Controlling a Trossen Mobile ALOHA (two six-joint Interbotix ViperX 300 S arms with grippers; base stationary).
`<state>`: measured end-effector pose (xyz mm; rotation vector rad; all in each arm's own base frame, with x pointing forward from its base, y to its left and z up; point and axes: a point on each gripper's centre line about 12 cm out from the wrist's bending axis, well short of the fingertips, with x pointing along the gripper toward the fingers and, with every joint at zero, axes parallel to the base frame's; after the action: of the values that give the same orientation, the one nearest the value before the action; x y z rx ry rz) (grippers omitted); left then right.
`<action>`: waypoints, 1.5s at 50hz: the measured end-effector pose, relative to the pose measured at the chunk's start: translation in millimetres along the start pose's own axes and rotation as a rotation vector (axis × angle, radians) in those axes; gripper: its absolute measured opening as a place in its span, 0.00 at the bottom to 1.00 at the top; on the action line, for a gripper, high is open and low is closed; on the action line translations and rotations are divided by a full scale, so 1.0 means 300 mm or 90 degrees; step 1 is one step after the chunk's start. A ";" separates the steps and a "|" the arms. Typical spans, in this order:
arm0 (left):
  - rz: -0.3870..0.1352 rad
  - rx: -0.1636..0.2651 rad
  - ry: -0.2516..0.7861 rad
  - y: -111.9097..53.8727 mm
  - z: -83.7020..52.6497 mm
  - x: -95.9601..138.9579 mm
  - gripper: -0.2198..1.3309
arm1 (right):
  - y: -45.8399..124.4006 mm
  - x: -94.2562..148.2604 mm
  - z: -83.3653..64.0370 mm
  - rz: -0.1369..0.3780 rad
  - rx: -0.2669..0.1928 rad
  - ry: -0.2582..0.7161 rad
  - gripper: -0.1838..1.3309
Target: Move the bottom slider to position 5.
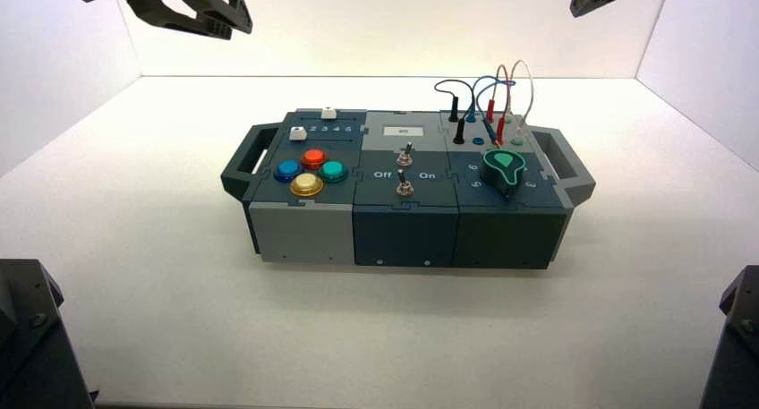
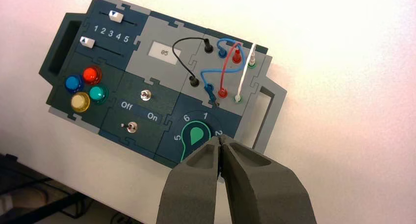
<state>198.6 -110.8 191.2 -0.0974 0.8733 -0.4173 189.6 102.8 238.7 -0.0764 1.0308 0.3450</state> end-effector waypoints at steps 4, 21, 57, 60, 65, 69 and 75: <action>0.000 -0.001 0.001 0.000 -0.001 0.001 0.61 | -0.001 0.000 0.001 0.000 0.001 -0.001 0.03; 0.003 -0.001 0.001 0.004 -0.004 0.009 0.61 | 0.000 0.000 0.001 0.000 -0.001 -0.001 0.03; 0.061 -0.023 0.169 0.056 -0.044 0.317 0.04 | 0.010 -0.024 0.027 0.010 0.011 -0.010 0.03; 0.064 -0.024 0.180 0.059 -0.046 0.340 0.04 | 0.011 -0.026 0.029 0.012 0.012 -0.008 0.03; 0.067 -0.026 0.189 0.062 -0.037 0.373 0.03 | 0.012 -0.026 0.027 0.014 0.015 -0.006 0.03; 0.069 -0.027 0.193 0.063 -0.029 0.393 0.04 | 0.015 -0.026 0.027 0.017 0.017 -0.005 0.03; 0.072 -0.033 0.190 0.073 -0.012 0.407 0.04 | 0.015 -0.026 0.026 0.018 0.019 -0.004 0.03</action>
<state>272.2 -138.4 95.0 -0.0330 1.1779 -0.3064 191.0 106.8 249.9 -0.0331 1.0313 0.3550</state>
